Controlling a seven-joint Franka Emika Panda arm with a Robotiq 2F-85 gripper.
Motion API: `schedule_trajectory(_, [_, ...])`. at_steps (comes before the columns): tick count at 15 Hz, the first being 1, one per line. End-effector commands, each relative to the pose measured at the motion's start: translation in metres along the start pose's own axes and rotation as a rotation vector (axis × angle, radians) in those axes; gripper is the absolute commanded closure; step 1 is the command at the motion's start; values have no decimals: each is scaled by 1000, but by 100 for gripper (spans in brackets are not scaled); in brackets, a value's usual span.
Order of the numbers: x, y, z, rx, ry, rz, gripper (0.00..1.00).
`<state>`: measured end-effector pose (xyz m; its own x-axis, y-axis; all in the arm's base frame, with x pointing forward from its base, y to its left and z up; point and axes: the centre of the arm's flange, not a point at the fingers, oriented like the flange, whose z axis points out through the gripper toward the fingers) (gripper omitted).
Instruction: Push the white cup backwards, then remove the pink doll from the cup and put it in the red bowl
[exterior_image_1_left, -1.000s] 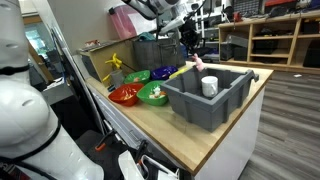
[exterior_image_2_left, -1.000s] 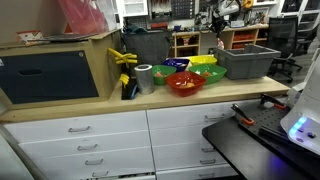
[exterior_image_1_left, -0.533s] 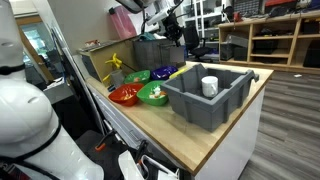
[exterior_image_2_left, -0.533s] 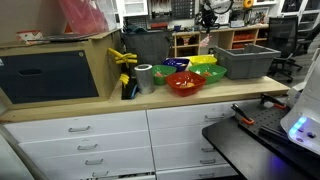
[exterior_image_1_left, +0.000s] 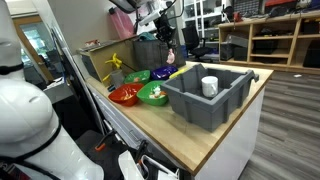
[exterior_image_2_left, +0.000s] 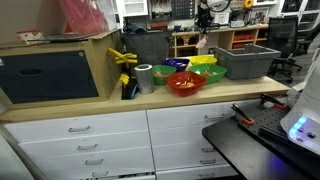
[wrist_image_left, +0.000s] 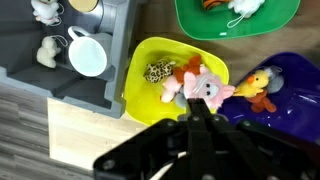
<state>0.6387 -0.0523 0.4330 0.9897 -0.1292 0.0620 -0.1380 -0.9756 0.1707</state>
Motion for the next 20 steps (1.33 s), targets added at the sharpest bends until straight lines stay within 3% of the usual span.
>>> schedule_trajectory(1, [-21,-16,9,12,-30,-44,100])
schedule_trajectory(6, [-49,-48,22,23,-78,-105,100])
schedule_trajectory(11, [-85,-79,10,65,-109,-175,100])
schedule_trajectory(20, [-140,-95,-55,130,-156,-332,100])
